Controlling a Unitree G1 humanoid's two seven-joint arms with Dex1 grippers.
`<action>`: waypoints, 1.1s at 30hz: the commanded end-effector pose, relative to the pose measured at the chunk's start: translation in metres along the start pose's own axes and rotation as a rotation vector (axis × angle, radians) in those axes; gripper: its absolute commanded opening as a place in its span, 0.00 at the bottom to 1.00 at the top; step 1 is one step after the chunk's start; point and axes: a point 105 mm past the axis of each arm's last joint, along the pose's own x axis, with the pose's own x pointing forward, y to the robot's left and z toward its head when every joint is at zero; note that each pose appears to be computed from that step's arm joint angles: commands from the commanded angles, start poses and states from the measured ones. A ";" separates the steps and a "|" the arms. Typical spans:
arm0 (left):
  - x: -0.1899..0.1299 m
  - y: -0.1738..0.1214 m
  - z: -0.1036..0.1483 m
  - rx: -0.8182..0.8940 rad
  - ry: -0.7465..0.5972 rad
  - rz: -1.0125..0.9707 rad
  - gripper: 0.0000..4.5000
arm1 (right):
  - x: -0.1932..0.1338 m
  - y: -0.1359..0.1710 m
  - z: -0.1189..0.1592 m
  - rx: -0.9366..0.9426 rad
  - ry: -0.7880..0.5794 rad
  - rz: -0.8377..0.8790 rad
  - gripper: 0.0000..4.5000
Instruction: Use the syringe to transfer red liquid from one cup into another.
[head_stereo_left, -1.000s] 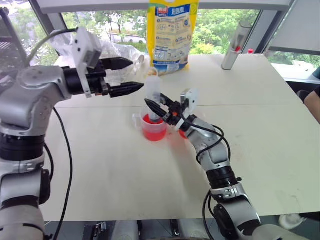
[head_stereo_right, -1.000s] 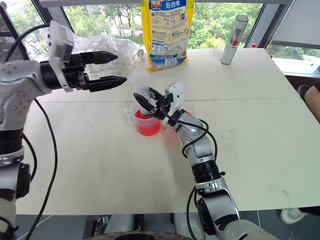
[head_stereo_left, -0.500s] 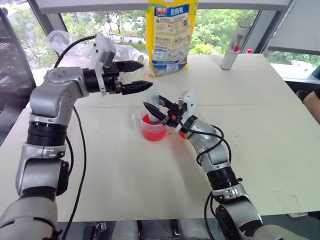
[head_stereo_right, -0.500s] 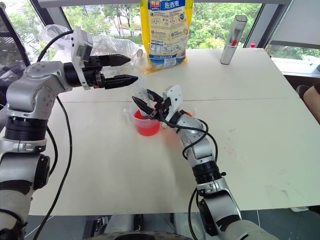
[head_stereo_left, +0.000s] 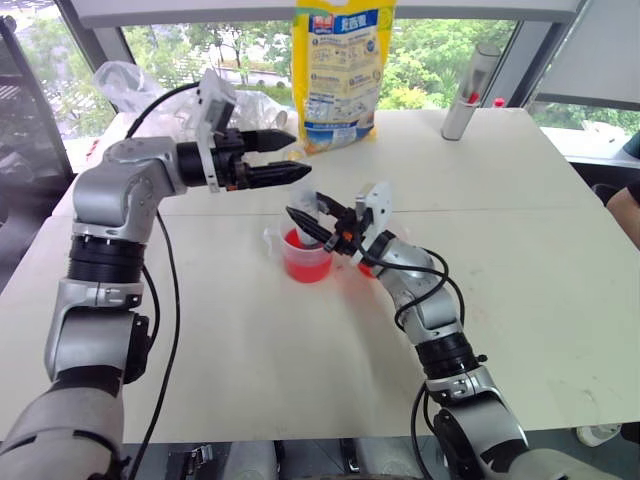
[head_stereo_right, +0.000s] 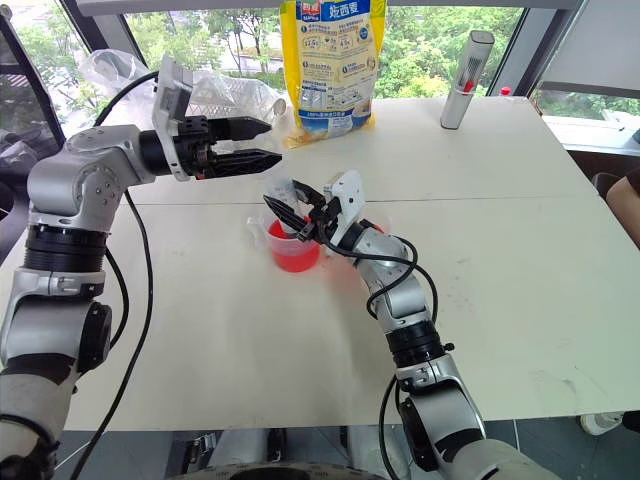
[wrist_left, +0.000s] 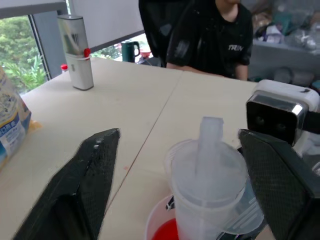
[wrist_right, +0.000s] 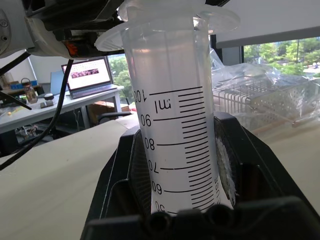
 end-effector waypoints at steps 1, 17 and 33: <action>-0.005 0.000 0.020 0.041 -0.040 0.006 0.46 | 0.002 0.003 -0.001 -0.008 0.011 0.019 0.31; -0.006 0.004 0.037 0.055 -0.097 0.030 0.01 | 0.002 0.008 -0.008 -0.009 0.093 0.081 0.31; -0.017 0.014 0.069 0.140 -0.150 0.083 0.01 | -0.002 0.017 -0.018 0.007 0.153 0.133 0.31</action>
